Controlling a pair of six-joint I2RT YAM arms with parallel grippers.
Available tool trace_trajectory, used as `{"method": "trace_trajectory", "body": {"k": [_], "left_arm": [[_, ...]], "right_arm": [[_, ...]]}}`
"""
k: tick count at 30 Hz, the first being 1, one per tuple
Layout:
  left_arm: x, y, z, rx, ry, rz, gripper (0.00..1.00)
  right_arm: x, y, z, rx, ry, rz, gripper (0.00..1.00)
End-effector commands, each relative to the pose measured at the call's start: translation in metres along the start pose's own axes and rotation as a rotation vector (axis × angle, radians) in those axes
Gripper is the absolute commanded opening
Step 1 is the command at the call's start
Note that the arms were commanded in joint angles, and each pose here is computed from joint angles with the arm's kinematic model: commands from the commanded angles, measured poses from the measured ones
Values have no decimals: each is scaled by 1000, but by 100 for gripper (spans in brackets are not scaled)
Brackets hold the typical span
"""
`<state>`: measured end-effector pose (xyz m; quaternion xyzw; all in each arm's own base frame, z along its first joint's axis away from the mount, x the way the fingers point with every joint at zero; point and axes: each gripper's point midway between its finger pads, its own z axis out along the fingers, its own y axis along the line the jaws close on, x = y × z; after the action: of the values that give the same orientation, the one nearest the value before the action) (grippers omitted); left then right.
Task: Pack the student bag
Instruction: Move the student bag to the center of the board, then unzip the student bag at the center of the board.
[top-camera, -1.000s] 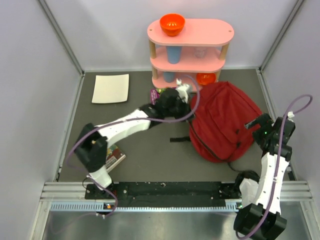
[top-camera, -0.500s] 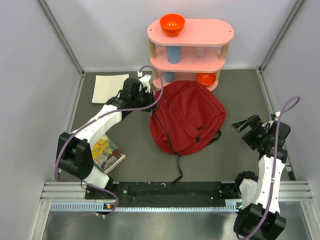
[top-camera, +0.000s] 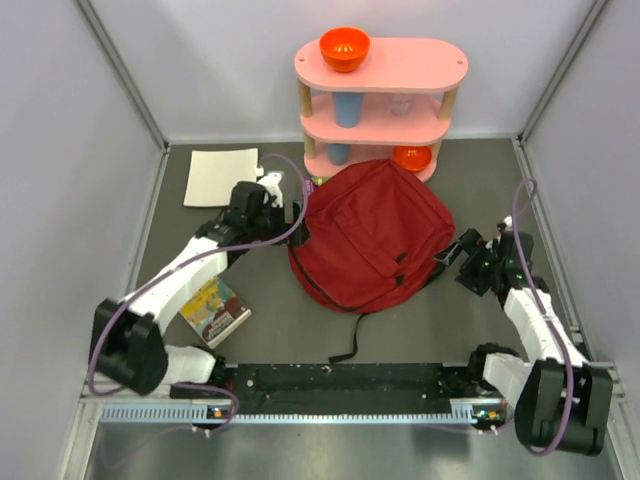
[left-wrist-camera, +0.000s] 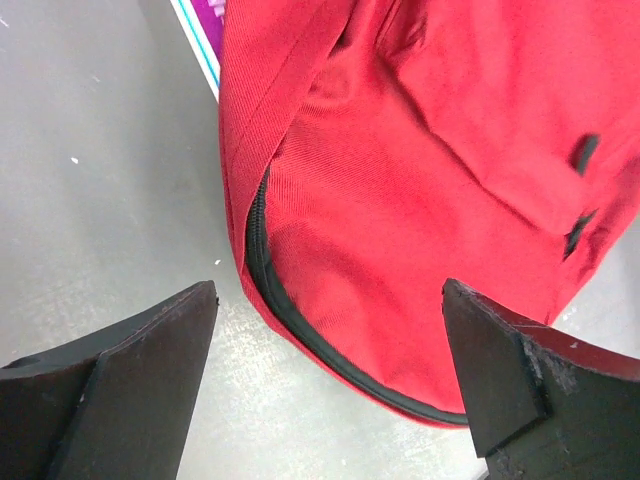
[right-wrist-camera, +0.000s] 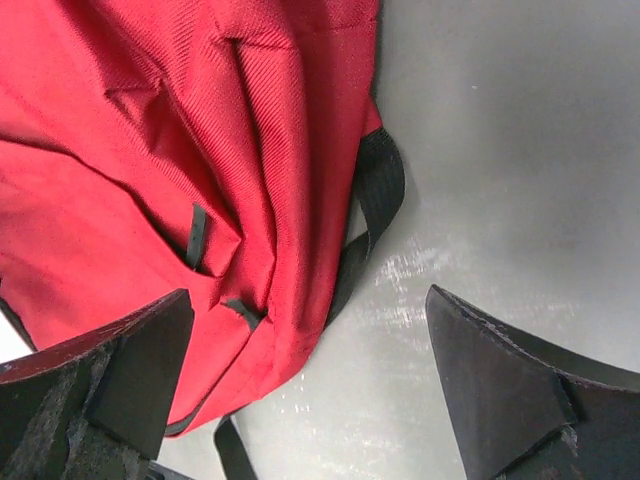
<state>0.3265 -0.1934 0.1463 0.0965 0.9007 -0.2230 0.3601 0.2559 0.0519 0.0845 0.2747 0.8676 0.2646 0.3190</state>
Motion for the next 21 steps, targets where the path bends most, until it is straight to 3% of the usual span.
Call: {"method": "trace_trajectory", "body": {"k": [1,7,11,13,16,17,20,21], "left_arm": [[-36,-15,-47,32,-208,-18,99],[-18,-67,-67,217,-235,-13,99],[4,-116,-52,275,-168,75,99],[16,-132,-37,301,-118,96,99],[29,-159,-18,343,-76,139,99],[29,-173,-15,373,-80,154,99],[42,-195,4,416,-33,173,99],[43,-199,10,414,-32,174,99]], "right_arm": [[-24,15,22,-47,-66,-48,99],[-13,27,49,-71,-6,-55,91],[-12,32,61,-54,-17,-58,76],[-14,28,62,-44,-61,-34,74],[-13,24,58,-39,-89,-16,51],[-11,20,57,-33,-91,-12,39],[-7,24,54,-62,-90,-1,26],[-3,26,53,-82,-74,-2,18]]}}
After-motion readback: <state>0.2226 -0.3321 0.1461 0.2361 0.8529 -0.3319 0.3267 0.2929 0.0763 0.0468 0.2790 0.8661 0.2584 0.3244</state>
